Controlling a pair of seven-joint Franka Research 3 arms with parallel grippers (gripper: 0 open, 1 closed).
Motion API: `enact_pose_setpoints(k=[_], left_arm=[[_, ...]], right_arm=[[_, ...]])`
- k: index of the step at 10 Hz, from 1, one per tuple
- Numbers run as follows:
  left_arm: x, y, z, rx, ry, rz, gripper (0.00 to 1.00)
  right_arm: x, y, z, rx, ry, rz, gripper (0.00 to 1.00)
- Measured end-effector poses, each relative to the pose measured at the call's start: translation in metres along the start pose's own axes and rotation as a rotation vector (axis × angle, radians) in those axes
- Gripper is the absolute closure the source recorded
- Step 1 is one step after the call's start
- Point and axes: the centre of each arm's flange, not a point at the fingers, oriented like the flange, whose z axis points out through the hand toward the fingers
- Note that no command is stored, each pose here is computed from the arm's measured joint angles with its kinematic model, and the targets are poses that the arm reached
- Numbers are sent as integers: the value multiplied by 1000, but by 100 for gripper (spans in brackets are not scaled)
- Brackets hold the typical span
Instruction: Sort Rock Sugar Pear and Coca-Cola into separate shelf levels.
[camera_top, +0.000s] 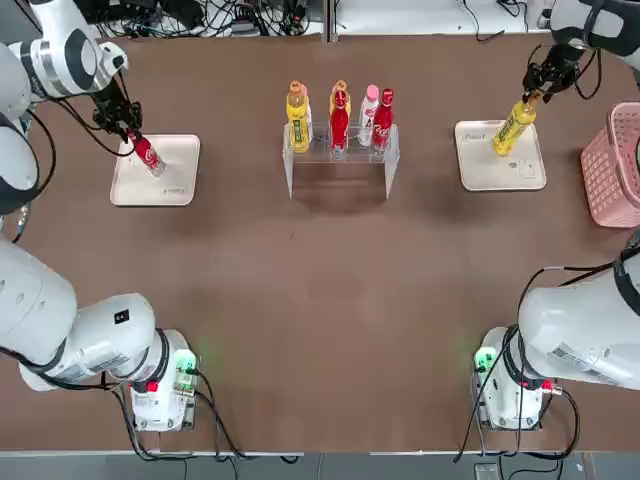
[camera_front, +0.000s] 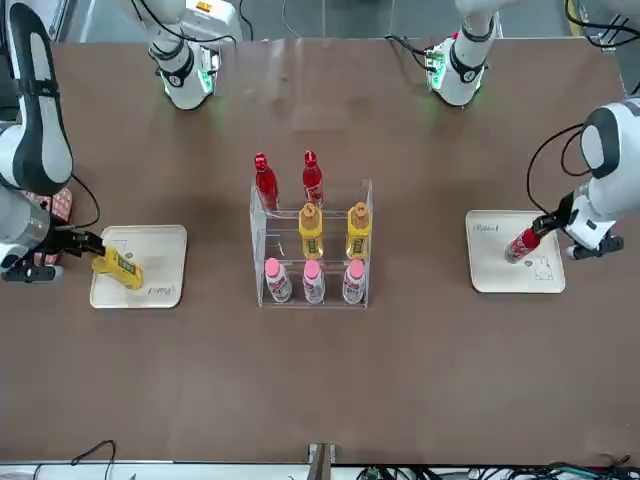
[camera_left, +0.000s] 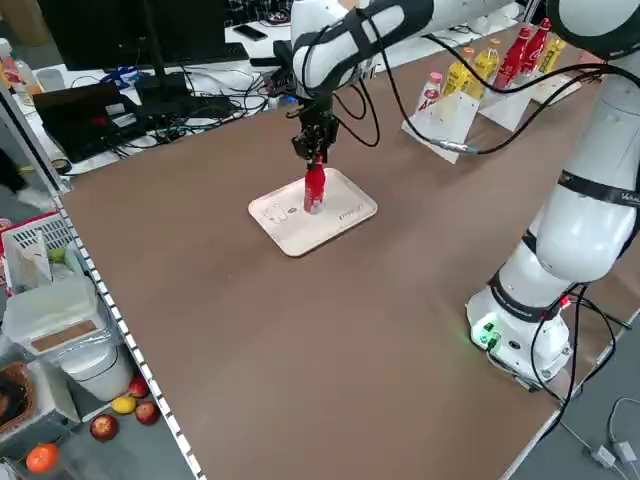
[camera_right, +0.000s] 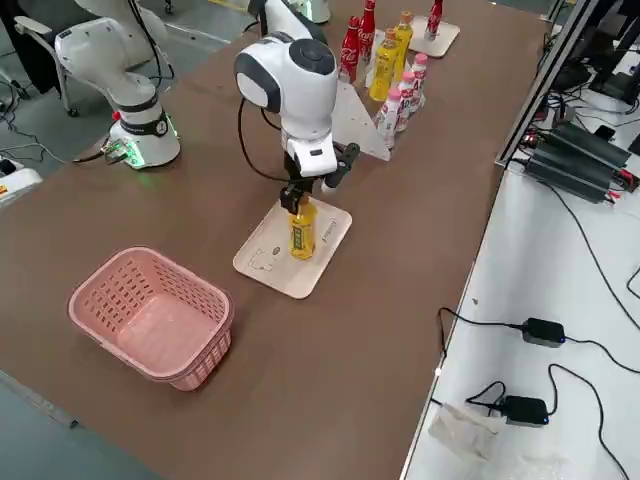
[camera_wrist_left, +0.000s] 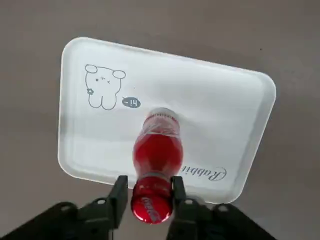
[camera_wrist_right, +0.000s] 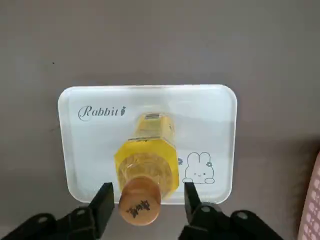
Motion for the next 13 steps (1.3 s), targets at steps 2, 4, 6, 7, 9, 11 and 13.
enact_pose_setpoints(k=[2, 4, 6, 7, 9, 11, 13], left_arm=[[3, 1, -7, 2, 18, 2, 68], [8, 10, -48, 6, 61, -9, 68], [6, 46, -123, 13, 60, -44, 68], [0, 77, -164, 17, 50, -68, 68], [-25, 145, -235, 25, 36, -110, 68], [-56, 218, -281, -6, 63, -168, 68], [-90, 285, -300, -50, 72, -244, 68]], right_arm=[[0, -2, 0, 0, 0, -3, 43], [1, -3, 0, 1, 0, -5, 51], [1, -4, 0, 1, 0, -6, 64], [1, -4, 0, 0, 1, -7, 65], [1, -4, 0, 0, 2, -8, 66], [1, -5, -1, 0, 2, -9, 66], [2, -9, -2, -1, 1, -17, 66]])
